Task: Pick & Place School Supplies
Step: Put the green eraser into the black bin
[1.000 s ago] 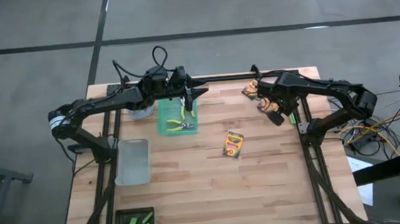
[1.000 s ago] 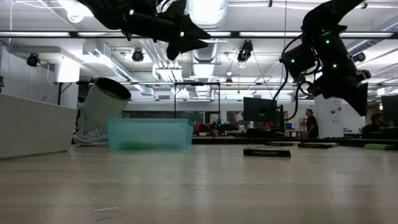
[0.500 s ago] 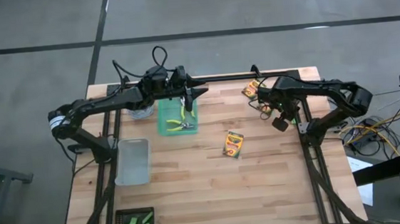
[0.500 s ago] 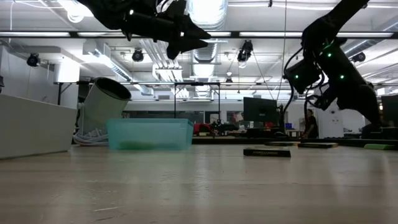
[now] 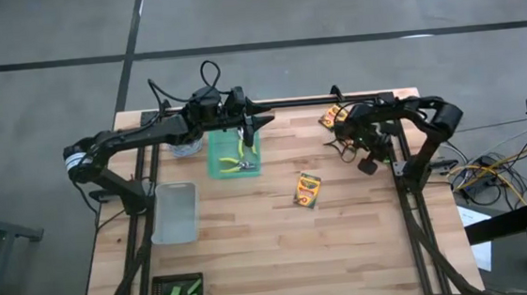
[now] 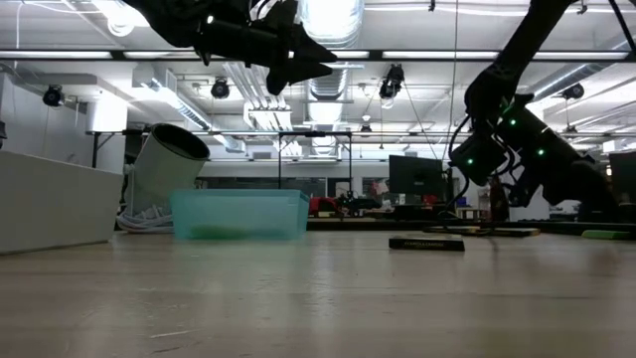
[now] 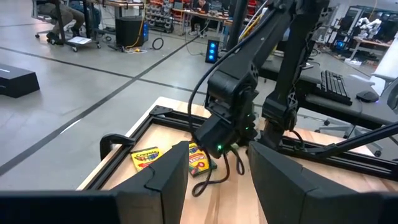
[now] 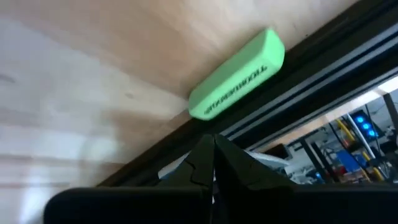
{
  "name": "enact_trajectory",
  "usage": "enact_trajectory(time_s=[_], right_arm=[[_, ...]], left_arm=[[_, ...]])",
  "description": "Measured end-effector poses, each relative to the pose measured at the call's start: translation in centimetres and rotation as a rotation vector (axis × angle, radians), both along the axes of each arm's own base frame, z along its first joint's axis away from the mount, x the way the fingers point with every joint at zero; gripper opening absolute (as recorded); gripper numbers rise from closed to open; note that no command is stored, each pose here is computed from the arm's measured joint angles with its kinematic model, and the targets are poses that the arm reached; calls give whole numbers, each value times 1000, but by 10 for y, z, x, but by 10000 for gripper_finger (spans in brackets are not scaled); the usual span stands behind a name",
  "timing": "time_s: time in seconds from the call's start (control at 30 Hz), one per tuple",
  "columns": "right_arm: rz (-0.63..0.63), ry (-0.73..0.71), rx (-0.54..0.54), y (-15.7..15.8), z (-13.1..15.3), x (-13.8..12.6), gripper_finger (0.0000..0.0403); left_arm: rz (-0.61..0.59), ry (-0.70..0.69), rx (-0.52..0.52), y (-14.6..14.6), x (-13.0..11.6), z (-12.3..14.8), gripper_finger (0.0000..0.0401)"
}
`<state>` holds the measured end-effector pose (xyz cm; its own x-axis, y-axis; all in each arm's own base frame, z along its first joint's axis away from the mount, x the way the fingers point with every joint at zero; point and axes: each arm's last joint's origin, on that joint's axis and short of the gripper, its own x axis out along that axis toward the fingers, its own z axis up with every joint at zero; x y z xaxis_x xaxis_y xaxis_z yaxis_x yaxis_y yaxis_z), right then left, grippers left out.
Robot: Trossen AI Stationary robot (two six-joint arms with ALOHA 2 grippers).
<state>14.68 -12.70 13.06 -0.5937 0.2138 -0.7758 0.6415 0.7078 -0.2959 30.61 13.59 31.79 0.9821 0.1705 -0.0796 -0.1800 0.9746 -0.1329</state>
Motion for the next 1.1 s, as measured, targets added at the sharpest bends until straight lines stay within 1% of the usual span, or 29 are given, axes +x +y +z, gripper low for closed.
enact_trajectory(time_s=[0.13,0.2,0.4,0.53,0.7,1.1], right_arm=[[-9,-72,-55,-7,-5,3,8],[-2,-99,-65,-10,-6,4,8],[-22,-93,-57,-14,-5,-1,8],[-22,-48,-92,-16,-4,-5,8],[-49,-58,-87,-20,-4,-8,8],[-68,-111,-47,-31,-6,-17,8]], left_arm=[[-1,2,9,0,0,0,172],[-1,2,10,0,0,0,172],[0,2,10,0,0,0,172],[0,2,9,0,0,0,172],[0,2,10,0,0,0,172],[0,4,6,0,0,0,172]])
